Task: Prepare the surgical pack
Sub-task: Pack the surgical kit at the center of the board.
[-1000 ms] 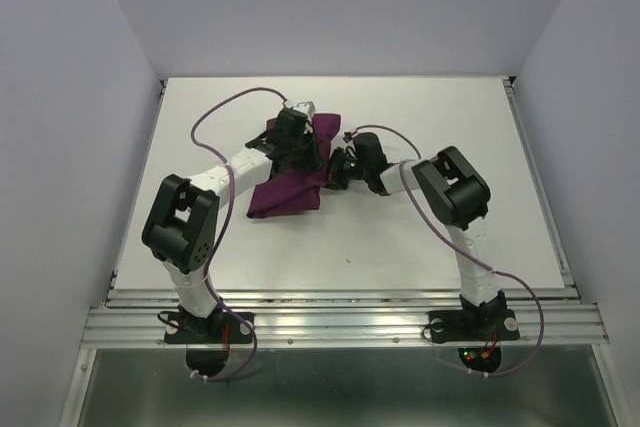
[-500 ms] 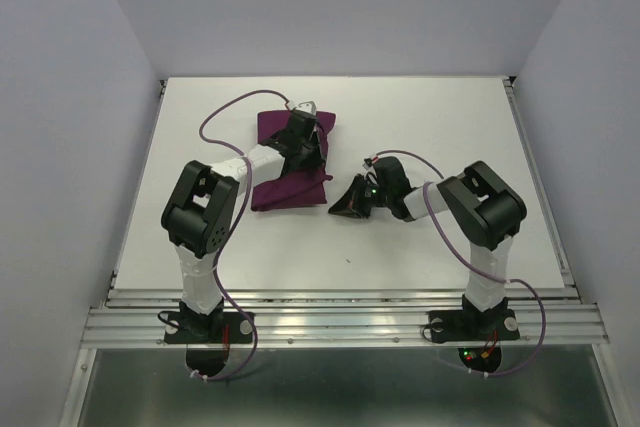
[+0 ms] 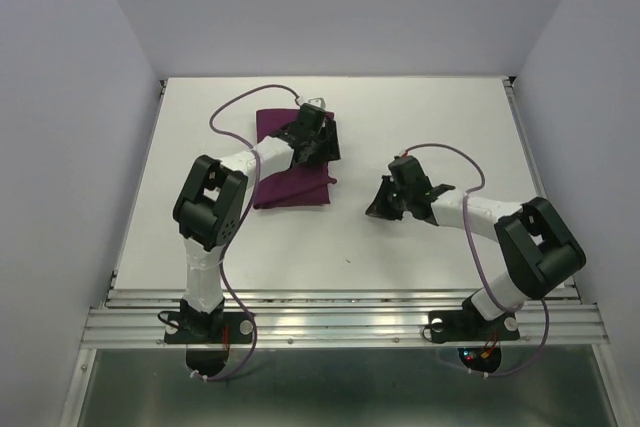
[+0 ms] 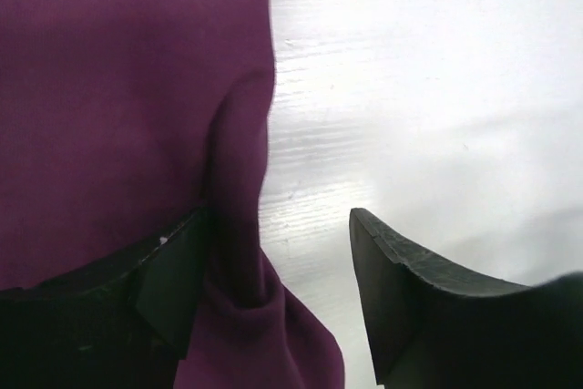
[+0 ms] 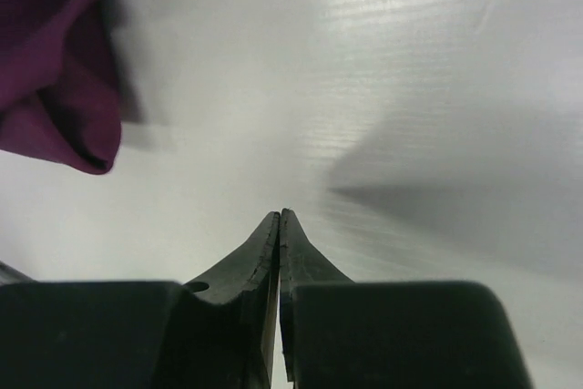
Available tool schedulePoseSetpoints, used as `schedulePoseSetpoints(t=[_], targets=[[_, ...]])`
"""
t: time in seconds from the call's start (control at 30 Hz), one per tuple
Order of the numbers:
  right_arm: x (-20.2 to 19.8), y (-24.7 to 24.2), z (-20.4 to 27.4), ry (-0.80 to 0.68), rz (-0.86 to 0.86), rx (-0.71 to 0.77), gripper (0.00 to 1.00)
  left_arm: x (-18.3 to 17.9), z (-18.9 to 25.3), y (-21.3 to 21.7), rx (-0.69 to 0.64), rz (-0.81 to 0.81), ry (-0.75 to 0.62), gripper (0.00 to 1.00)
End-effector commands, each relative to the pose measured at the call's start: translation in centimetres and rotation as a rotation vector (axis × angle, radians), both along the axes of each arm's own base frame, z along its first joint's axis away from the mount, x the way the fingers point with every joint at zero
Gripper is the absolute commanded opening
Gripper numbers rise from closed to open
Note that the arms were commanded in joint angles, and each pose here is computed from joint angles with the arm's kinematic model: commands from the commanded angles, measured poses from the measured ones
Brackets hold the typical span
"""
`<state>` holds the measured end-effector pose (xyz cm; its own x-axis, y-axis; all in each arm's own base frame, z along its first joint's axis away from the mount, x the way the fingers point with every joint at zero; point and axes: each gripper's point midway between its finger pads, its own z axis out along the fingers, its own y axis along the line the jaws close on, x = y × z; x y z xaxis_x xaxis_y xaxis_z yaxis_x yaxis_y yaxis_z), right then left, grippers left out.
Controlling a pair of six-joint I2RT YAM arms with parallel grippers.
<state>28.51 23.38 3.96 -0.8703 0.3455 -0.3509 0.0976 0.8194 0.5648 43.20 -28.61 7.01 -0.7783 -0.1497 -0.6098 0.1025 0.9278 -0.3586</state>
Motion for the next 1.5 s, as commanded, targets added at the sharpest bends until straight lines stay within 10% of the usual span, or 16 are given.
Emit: schedulePoseSetpoints(t=[0.0, 0.33, 0.57, 0.97, 1.47], targets=[[2.4, -1.0, 3.1, -0.106, -0.002, -0.105, 0.07, -1.0, 6.2, -1.4, -0.043, -0.083, -0.07, 0.73], [8.4, 4.4, 9.6, -0.252, 0.094, 0.014, 0.05, -5.6, 11.9, 3.4, 0.014, -0.033, -0.151, 0.61], [10.4, 9.3, 11.5, -0.272, 0.222, 0.185, 0.05, -8.8, 7.8, 7.4, 0.018, 0.024, -0.072, 0.0], [6.6, 10.7, 3.9, -0.101, 0.321, 0.236, 0.03, -12.3, -0.4, 8.2, -0.009, 0.01, 0.101, 0.0], [7.5, 5.1, 6.6, -0.225, 0.237, -0.07, 0.07, -10.2, 11.4, 9.8, -0.029, 0.06, -0.146, 0.0]])
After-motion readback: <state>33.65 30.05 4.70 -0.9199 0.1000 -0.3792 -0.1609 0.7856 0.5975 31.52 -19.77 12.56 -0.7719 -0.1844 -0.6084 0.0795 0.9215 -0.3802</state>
